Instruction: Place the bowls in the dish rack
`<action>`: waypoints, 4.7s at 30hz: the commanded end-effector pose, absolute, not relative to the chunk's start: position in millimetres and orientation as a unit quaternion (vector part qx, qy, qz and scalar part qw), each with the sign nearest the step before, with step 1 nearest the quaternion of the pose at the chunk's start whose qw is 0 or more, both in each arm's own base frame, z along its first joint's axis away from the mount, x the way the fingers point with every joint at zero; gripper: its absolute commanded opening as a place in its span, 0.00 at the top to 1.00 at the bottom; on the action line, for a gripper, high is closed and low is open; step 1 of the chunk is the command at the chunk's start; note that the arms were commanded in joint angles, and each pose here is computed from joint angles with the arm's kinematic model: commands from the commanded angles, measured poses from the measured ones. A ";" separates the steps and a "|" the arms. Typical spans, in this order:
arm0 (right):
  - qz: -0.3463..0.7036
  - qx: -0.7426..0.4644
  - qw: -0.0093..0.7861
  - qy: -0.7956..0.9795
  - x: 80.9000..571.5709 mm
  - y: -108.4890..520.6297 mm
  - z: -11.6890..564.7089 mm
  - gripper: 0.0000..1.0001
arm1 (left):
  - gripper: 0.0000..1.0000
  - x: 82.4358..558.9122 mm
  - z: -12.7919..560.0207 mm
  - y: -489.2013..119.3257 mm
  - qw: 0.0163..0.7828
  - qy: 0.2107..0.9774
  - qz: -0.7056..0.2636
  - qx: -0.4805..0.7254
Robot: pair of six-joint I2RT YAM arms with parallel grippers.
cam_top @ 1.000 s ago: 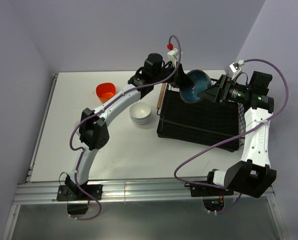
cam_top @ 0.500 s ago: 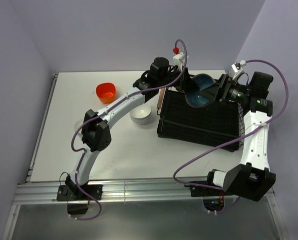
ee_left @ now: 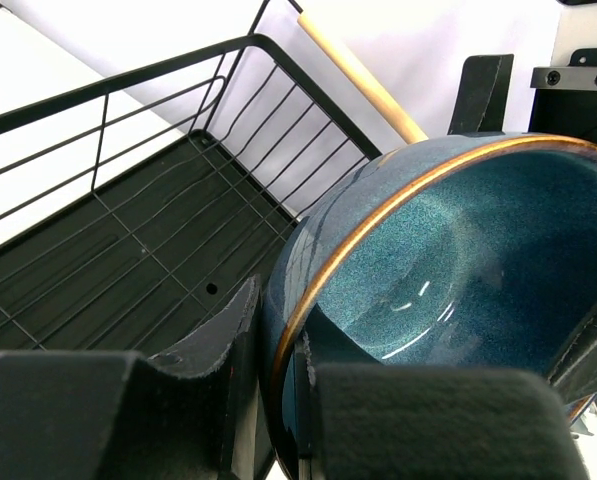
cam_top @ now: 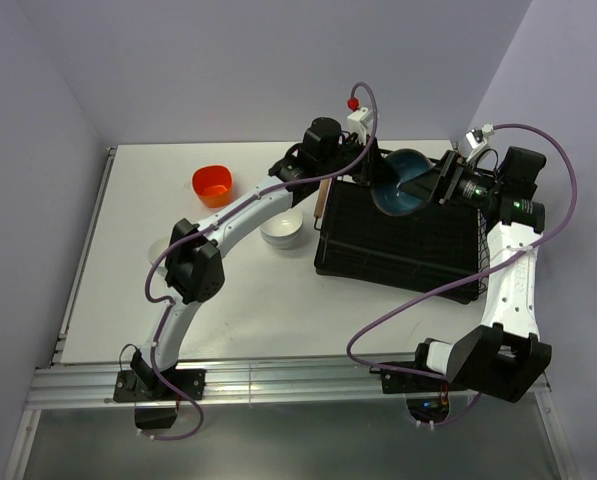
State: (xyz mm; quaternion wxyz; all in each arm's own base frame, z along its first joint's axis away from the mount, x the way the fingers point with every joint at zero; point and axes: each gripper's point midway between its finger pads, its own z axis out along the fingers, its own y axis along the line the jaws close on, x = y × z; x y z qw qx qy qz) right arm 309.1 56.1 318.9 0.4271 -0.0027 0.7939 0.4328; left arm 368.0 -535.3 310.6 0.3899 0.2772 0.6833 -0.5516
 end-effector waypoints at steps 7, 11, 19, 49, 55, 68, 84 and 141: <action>0.456 -0.053 0.443 0.770 304.4 64.2 340.2 1.00 | 0.89 352.5 369.4 -536.8 0.422 0.624 -0.593 0.284; 0.446 -0.054 0.455 0.769 304.5 63.2 344.0 1.00 | 0.77 353.3 368.8 -536.6 0.423 0.625 -0.591 0.283; 0.442 -0.051 0.463 0.767 305.1 59.6 347.6 1.00 | 0.57 354.4 362.3 -535.0 0.421 0.633 -0.585 0.284; 0.315 0.012 0.477 0.820 328.4 6.0 311.4 1.00 | 0.06 380.3 356.1 -512.0 0.448 0.669 -0.537 0.253; 0.278 0.024 0.468 0.838 331.4 -8.2 293.5 1.00 | 0.01 383.9 367.9 -503.1 0.457 0.665 -0.534 0.250; 0.203 0.064 0.431 0.877 341.6 -46.3 248.6 1.00 | 0.00 381.9 404.8 -470.4 0.465 0.660 -0.542 0.233; 0.100 0.109 0.409 0.901 352.9 -91.5 226.2 1.00 | 0.01 391.2 413.5 -438.6 0.464 0.672 -0.538 0.211; -0.299 0.047 0.316 0.899 384.7 -166.8 184.9 1.00 | 0.01 364.1 425.2 -379.9 0.512 0.686 -0.460 0.234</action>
